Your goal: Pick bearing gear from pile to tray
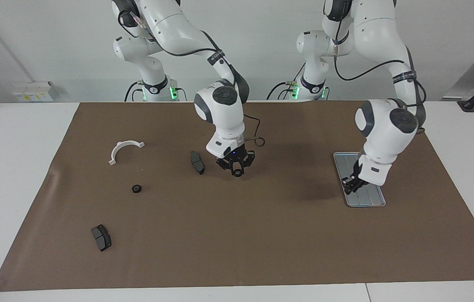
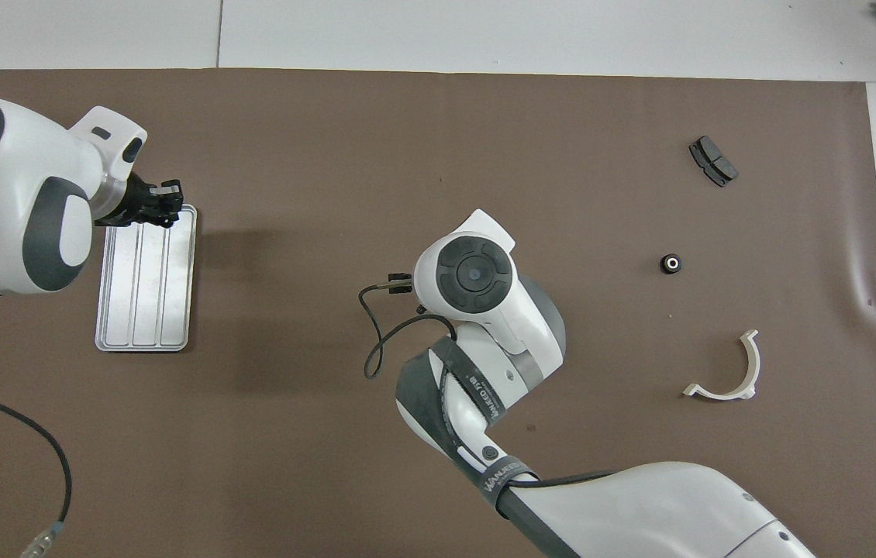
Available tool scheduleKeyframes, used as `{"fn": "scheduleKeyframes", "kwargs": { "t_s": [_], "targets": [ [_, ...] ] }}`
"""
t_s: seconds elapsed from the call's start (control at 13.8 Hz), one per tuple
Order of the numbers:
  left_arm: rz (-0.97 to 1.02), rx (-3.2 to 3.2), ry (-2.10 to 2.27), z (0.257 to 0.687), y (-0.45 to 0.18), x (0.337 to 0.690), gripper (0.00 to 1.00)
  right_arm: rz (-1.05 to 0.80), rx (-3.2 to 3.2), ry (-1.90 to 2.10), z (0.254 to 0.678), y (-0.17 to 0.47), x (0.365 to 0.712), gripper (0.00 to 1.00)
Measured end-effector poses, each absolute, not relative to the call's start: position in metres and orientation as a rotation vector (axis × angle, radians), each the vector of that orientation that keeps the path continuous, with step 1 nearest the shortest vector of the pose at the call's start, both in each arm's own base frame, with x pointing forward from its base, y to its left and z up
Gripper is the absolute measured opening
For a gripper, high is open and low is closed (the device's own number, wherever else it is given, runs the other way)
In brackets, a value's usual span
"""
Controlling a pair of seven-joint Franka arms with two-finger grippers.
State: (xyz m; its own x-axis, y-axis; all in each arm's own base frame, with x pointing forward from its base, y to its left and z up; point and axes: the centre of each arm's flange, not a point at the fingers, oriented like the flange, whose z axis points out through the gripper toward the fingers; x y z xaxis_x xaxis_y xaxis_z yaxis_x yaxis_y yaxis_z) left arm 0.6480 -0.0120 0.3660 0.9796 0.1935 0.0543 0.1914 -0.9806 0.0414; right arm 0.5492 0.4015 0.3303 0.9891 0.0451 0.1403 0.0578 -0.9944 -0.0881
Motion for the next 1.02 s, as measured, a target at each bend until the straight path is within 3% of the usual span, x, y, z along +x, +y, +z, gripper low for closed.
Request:
{"fn": "scheduleKeyframes", "kwargs": {
  "t_s": [0.15,0.36,0.44,0.65,0.73,0.87,1.02],
  "targets": [
    [0.052,3.098,0.252,0.355,0.030,0.639,0.25,-0.200,-3.058,-0.112,0.312,0.423,0.542,0.35],
    [0.014,3.101,0.214,0.334,0.035,0.620,0.25,-0.195,-3.070,-0.155,0.295,0.436,0.540,0.35],
    [0.022,3.101,0.208,0.327,0.032,0.615,0.33,-0.203,-3.071,-0.157,0.296,0.436,0.542,0.36],
    [0.036,3.100,0.198,0.323,0.028,0.609,0.68,-0.217,-3.070,-0.158,0.301,0.436,0.545,0.65],
    [0.051,3.098,0.191,0.327,0.025,0.610,0.74,-0.221,-3.070,-0.157,0.301,0.436,0.546,0.75],
    [0.090,3.060,0.187,0.339,0.003,0.617,0.74,-0.238,-3.069,-0.134,0.306,0.429,0.554,0.99],
    [0.124,3.021,0.226,0.354,-0.054,0.624,0.74,-0.271,-3.064,-0.065,0.320,0.405,0.574,1.00]
  ]
}}
